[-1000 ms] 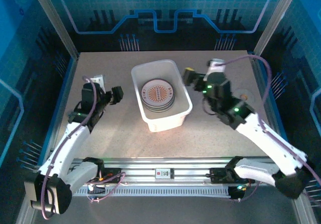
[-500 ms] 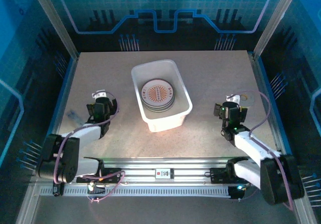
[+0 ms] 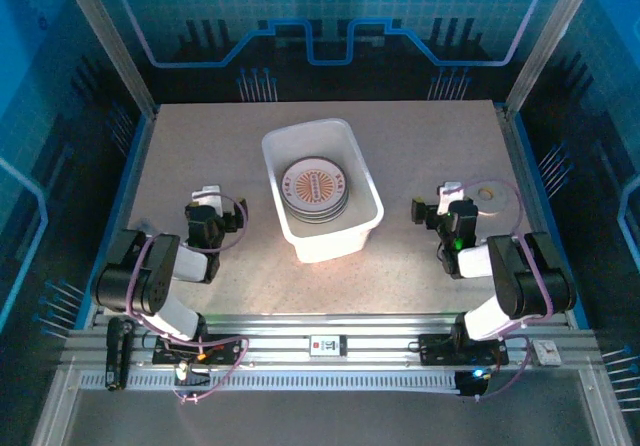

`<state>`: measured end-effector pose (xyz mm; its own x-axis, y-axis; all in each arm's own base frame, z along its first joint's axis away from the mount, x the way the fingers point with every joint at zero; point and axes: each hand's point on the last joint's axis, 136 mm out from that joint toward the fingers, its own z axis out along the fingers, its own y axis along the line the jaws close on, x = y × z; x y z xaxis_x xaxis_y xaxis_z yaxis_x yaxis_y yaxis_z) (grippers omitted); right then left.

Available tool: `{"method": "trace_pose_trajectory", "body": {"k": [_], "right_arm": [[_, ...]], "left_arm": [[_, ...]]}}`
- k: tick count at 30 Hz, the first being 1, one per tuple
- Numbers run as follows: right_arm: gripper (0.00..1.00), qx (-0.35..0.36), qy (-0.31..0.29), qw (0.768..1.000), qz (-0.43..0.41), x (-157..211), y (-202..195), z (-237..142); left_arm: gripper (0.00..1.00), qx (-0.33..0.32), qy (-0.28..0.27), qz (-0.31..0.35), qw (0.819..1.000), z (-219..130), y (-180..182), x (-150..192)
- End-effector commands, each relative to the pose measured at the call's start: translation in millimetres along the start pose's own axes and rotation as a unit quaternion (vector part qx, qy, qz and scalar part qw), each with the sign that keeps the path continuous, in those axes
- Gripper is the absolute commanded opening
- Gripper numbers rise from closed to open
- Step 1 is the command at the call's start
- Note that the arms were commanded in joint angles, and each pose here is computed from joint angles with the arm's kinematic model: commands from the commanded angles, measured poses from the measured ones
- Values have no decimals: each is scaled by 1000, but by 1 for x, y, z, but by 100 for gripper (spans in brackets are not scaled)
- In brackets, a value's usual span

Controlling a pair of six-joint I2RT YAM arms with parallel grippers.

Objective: Place the plates into the plastic bin on the countertop

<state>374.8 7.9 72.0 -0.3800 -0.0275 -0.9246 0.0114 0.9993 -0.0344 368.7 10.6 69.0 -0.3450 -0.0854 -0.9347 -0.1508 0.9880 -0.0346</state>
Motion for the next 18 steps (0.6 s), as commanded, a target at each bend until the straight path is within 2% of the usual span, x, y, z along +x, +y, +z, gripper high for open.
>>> {"method": "trace_pose_trajectory", "body": {"k": [1, 3, 7, 9, 14, 18], "right_arm": [[100, -16, -49, 999, -18, -34, 8, 4], [100, 34, -57, 998, -8, -34, -6, 1], [100, 37, -95, 995, -9, -36, -5, -12], [100, 40, -93, 995, -11, -38, -6, -10], [100, 25, -38, 999, -25, -35, 2, 10], [100, 27, -40, 999, -24, -35, 1, 9]], "left_arm": [[99, 17, -56, -3, 998, 3, -7, -36], [99, 9, -52, -2, 999, 6, -4, -37], [99, -2, -35, -4, 999, 12, -2, -37], [99, 0, -31, -3, 1000, 13, -3, -36], [99, 1, -30, -2, 1000, 14, -4, -37], [99, 5, -30, 0, 1000, 14, -5, -37]]}}
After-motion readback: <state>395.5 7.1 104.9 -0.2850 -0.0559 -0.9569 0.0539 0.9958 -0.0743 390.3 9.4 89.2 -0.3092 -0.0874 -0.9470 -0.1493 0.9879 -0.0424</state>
